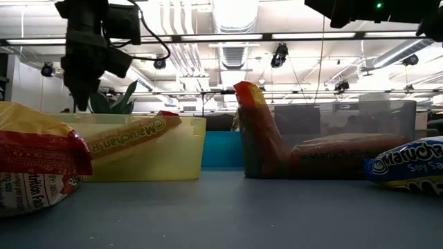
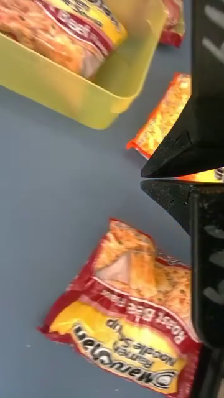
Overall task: Sort Maruchan noodles
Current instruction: Put the red noodle pack into the yellow bin
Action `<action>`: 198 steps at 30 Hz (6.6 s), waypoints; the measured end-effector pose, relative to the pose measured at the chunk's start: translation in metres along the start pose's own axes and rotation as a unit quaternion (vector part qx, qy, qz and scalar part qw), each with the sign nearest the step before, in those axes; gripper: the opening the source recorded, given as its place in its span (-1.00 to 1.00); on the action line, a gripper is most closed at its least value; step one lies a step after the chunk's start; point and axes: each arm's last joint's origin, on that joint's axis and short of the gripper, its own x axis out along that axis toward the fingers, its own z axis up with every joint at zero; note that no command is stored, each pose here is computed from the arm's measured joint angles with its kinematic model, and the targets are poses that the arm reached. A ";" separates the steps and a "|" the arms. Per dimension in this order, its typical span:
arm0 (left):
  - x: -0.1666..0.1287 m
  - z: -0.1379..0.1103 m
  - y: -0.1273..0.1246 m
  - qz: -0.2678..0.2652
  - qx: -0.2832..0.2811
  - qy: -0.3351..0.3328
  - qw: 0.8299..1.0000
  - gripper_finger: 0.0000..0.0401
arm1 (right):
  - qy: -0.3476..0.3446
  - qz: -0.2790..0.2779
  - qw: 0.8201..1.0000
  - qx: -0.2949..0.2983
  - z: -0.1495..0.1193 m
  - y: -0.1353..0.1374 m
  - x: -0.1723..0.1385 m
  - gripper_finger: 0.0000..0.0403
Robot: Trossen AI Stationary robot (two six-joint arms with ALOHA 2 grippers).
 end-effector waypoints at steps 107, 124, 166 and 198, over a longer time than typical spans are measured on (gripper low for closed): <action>-0.008 -0.028 -0.048 0.120 0.229 -0.217 0.941 -0.92 | 0.205 0.193 0.959 -0.031 -0.003 0.079 0.128 -0.96; 0.071 0.003 -0.059 0.219 0.230 -0.045 0.947 0.00 | 0.220 0.201 0.954 -0.040 -0.005 0.077 0.125 -0.96; 0.103 -0.004 -0.044 0.328 0.175 0.098 0.923 -0.46 | 0.240 0.200 0.949 -0.038 -0.013 0.073 0.126 -0.96; -0.041 -0.033 -0.049 0.162 0.219 -0.321 0.907 -1.00 | 0.211 0.217 0.950 0.077 -0.013 0.084 0.168 -0.95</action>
